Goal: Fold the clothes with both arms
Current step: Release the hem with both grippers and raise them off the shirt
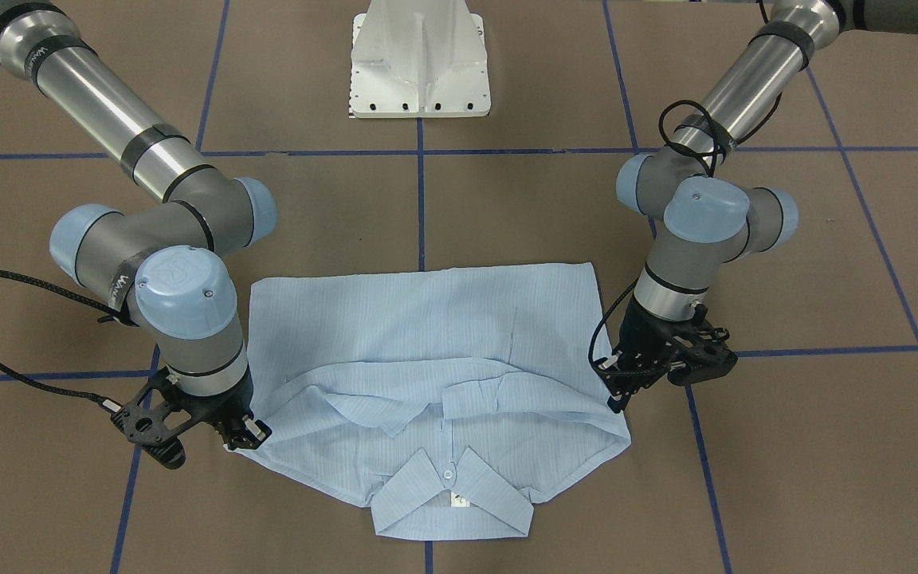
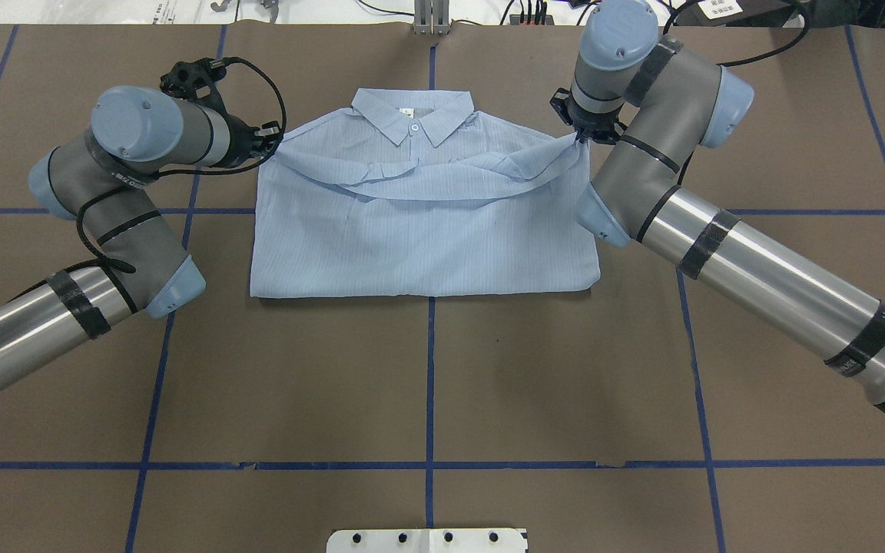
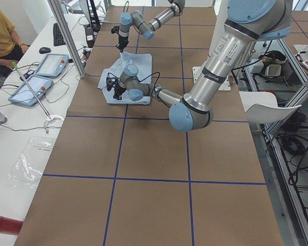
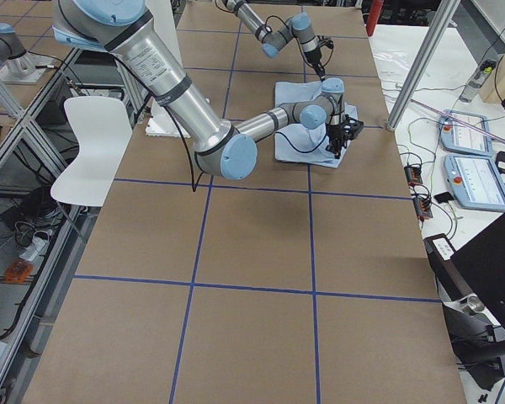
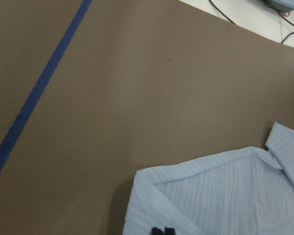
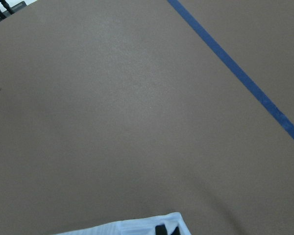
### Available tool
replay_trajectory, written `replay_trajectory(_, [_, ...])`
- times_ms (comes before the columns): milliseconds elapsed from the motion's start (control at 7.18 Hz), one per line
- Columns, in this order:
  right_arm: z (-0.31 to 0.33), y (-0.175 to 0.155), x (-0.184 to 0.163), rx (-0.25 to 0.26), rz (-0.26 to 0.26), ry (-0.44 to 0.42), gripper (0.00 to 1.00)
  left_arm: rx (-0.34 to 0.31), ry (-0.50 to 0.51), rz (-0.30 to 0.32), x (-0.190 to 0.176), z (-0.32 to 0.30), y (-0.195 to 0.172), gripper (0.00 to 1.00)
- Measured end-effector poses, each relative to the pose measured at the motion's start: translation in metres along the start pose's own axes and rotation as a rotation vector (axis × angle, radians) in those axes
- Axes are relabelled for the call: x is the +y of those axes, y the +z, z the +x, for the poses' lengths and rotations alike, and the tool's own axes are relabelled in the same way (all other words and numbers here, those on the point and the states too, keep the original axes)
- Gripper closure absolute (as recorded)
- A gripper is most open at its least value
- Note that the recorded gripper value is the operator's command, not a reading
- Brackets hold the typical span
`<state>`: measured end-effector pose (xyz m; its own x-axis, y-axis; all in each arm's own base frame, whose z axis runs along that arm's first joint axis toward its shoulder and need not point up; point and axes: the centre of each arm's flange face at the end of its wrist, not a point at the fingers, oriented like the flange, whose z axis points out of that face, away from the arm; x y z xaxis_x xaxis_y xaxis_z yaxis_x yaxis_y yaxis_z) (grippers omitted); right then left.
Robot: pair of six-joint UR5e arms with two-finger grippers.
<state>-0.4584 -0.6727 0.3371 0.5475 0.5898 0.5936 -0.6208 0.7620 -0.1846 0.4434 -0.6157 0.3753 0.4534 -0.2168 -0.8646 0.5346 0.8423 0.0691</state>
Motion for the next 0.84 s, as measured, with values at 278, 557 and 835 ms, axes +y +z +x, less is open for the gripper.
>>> replay_trajectory(278, [-0.001, -0.001, 0.000, -0.002, 0.001, -0.008, 1.00, -0.004, 0.002, 0.010, -0.003, -0.005, 0.005, 1.00])
replay_trajectory(557, [-0.002, -0.002, 0.000, -0.004, 0.001, -0.009, 1.00, -0.009, 0.013, 0.026, -0.009, -0.008, 0.005, 1.00])
replay_trajectory(835, [-0.003, -0.002, -0.001, -0.005, 0.001, -0.009, 1.00, -0.009, 0.020, 0.037, -0.016, -0.010, 0.003, 0.88])
